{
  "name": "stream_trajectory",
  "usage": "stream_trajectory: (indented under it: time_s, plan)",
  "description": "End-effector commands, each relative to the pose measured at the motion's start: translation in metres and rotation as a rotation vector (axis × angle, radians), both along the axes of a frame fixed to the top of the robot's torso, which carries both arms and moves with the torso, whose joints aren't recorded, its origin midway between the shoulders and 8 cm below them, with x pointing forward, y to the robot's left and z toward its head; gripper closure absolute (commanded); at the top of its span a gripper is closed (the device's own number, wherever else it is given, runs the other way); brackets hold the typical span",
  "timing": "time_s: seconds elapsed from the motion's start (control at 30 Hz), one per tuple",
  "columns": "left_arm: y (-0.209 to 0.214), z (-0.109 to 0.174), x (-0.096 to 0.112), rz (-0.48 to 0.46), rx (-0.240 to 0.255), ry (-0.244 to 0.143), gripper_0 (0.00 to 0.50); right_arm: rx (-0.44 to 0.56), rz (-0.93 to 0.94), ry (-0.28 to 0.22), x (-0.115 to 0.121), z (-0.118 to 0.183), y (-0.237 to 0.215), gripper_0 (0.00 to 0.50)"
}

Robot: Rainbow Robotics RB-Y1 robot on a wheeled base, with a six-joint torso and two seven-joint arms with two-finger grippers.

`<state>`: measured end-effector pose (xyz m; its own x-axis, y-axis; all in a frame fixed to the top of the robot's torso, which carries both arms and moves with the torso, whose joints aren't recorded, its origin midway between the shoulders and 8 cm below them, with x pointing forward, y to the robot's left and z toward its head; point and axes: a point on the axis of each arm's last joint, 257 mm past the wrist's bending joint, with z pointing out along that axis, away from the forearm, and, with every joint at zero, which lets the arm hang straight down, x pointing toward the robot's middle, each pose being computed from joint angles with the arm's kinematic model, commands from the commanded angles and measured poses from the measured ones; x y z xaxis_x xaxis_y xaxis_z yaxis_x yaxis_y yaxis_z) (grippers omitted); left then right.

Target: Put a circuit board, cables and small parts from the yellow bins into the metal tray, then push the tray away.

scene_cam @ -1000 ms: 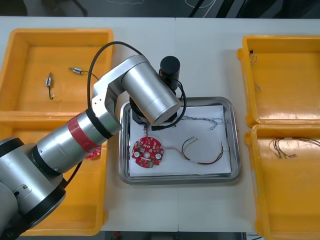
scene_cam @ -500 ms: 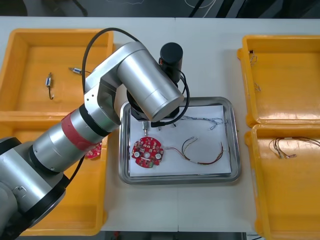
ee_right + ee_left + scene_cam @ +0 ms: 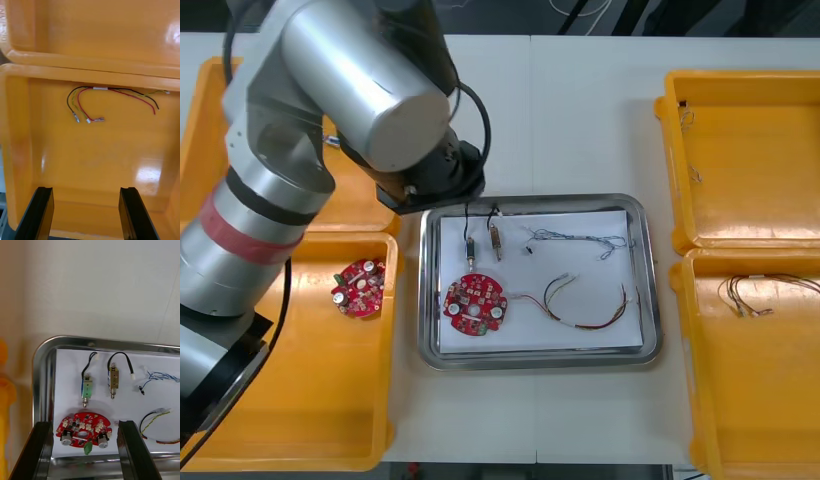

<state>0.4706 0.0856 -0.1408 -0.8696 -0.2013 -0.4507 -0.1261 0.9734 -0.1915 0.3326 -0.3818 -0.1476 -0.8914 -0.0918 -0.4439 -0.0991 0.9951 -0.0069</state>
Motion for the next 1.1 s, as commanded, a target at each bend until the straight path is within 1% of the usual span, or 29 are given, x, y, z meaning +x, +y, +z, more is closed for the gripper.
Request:
stream_trajectory:
  time_s: [0.03,0.27,0.33,0.4,0.53,0.73,0.87,0.9,1.1]
  plan:
    - [0.033,0.034,0.01,-0.025,-0.006,-0.058,0.0,-0.056,0.077,-0.031,0.008,0.019,0.022,0.0]
    - [0.068,0.055,0.021,-0.036,-0.004,-0.093,0.0,-0.087,0.237,-0.037,0.021,0.023,0.07,0.0]
    - [0.077,0.057,0.021,-0.036,-0.015,-0.091,0.0,-0.092,0.278,-0.038,0.024,0.024,0.083,0.0]
    - [0.09,0.058,0.019,-0.027,-0.041,-0.079,0.0,-0.104,0.331,-0.035,0.027,0.024,0.099,0.0]
    - [0.109,0.059,0.015,-0.018,-0.064,-0.067,0.0,-0.122,0.409,-0.029,0.029,0.024,0.122,0.0]
    - [0.139,0.055,0.009,-0.048,-0.025,-0.088,0.0,-0.161,0.558,0.006,0.022,0.015,0.159,0.0]
    - [0.157,0.051,0.005,-0.073,0.014,-0.098,0.0,-0.191,0.67,0.034,0.014,0.009,0.185,0.0]
    - [0.161,0.051,0.004,-0.075,0.015,-0.1,0.0,-0.201,0.701,0.042,0.011,0.006,0.193,0.0]
    - [0.18,0.045,-0.008,-0.086,0.042,-0.118,0.0,-0.22,0.86,0.041,0.001,0.002,0.237,0.0]
